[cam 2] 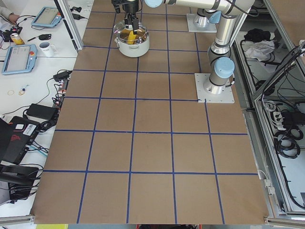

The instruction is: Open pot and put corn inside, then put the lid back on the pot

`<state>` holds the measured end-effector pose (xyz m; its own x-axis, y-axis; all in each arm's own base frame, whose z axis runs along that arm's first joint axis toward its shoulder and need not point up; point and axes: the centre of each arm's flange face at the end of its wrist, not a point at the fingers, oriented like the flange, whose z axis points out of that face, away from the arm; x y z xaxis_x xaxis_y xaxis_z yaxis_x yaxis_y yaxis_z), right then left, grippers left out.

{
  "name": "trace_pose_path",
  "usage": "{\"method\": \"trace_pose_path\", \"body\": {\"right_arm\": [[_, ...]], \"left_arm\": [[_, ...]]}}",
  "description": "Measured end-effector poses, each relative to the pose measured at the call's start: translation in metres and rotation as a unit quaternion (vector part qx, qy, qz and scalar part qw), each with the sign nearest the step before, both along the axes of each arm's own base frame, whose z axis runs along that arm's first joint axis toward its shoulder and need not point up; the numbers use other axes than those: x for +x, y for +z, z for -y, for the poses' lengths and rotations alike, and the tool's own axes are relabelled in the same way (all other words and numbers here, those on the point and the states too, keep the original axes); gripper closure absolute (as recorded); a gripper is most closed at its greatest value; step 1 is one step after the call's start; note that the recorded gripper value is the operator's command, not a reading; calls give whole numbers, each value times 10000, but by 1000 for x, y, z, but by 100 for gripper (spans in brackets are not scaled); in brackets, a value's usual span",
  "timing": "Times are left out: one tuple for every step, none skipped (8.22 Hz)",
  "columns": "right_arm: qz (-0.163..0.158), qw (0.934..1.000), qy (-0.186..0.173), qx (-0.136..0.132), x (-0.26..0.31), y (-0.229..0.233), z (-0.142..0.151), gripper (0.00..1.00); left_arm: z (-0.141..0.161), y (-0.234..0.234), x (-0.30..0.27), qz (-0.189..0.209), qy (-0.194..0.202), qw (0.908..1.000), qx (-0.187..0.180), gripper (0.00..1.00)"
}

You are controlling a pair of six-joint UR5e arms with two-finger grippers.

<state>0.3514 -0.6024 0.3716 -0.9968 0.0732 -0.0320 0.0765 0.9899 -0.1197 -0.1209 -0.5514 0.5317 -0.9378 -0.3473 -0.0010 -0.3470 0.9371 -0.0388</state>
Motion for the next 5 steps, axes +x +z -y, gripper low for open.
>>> {"method": "trace_pose_path", "body": {"right_arm": [[-6,10000,-20,17,0,-3,-1,100],[-2,10000,-58,32,0,-5,-1,100],[0,9999,-108,50,0,-7,-2,100],[1,9998,-161,72,-1,-9,-3,100],[1,9998,-203,87,-1,-11,-4,100]], "left_arm": [[0,0,1,13,-307,9995,1,0],[-1,2,1,22,-588,9983,-7,0],[-2,3,1,27,-841,9964,-10,0],[-3,3,0,31,-1077,9942,-12,0],[-3,4,-1,26,-1230,9924,-12,0]]}}
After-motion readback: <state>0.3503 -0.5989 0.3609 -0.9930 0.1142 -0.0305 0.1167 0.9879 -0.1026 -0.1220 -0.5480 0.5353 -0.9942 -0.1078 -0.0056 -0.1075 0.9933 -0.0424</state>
